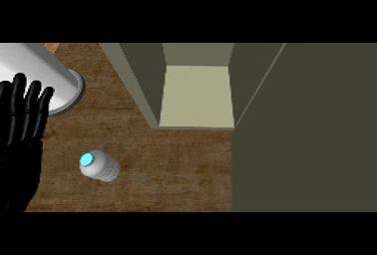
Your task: Pick up the bottled water, place it into the cabinet and close the cabinet
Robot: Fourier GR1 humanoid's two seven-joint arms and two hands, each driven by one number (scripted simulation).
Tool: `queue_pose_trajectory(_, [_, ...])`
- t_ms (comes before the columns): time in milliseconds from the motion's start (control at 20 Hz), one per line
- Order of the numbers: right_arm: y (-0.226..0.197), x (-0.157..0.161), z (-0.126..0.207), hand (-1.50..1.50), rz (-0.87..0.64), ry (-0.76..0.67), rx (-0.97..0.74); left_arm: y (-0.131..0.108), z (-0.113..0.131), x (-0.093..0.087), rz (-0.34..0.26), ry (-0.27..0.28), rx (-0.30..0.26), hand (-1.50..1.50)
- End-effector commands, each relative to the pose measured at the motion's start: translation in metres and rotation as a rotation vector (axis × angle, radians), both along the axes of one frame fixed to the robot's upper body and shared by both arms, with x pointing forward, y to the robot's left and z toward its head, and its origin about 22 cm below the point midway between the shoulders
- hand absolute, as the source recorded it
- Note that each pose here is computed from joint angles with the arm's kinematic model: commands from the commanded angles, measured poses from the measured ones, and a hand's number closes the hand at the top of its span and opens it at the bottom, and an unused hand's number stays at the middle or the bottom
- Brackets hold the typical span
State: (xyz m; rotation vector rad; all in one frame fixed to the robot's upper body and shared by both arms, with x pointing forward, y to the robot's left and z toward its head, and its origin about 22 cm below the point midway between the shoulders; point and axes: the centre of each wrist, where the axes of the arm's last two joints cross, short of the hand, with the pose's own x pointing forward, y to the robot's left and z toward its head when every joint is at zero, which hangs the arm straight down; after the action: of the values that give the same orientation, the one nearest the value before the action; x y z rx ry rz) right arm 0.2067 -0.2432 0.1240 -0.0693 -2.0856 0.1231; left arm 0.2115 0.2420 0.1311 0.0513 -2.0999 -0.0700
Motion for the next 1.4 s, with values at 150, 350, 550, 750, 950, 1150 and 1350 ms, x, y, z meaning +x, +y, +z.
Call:
queue_pose_trajectory(150, [-0.008, -0.036, 0.014, -1.5, -0.009, -0.031, -0.039, -0.029, -0.003, -0.029, -0.083, 0.0, 0.047, -1.5])
queue_pose_trajectory(350, [0.022, -0.028, -0.021, -1.5, 0.109, 0.23, 0.26, -0.034, -0.045, -0.028, -0.056, 0.384, -0.212, -1.5])
queue_pose_trajectory(550, [0.017, -0.056, -0.005, -1.5, 0.16, 0.274, 0.307, -0.038, -0.042, -0.053, -0.028, 0.435, -0.256, -1.5])
queue_pose_trajectory(750, [0.023, -0.065, -0.006, -1.5, 0.156, 0.29, 0.32, -0.033, -0.035, -0.079, -0.034, 0.465, -0.261, -1.5])
queue_pose_trajectory(950, [0.013, -0.079, -0.028, -1.5, 0.16, 0.288, 0.336, -0.021, -0.049, -0.088, -0.031, 0.467, -0.24, -1.5])
queue_pose_trajectory(1150, [0.02, -0.082, -0.035, -1.5, 0.153, 0.294, 0.344, -0.016, -0.05, -0.097, -0.004, 0.438, -0.226, -1.5])
queue_pose_trajectory(1350, [0.021, -0.083, -0.035, -1.5, 0.158, 0.299, 0.313, -0.012, -0.026, -0.111, -0.004, 0.439, -0.227, -1.5])
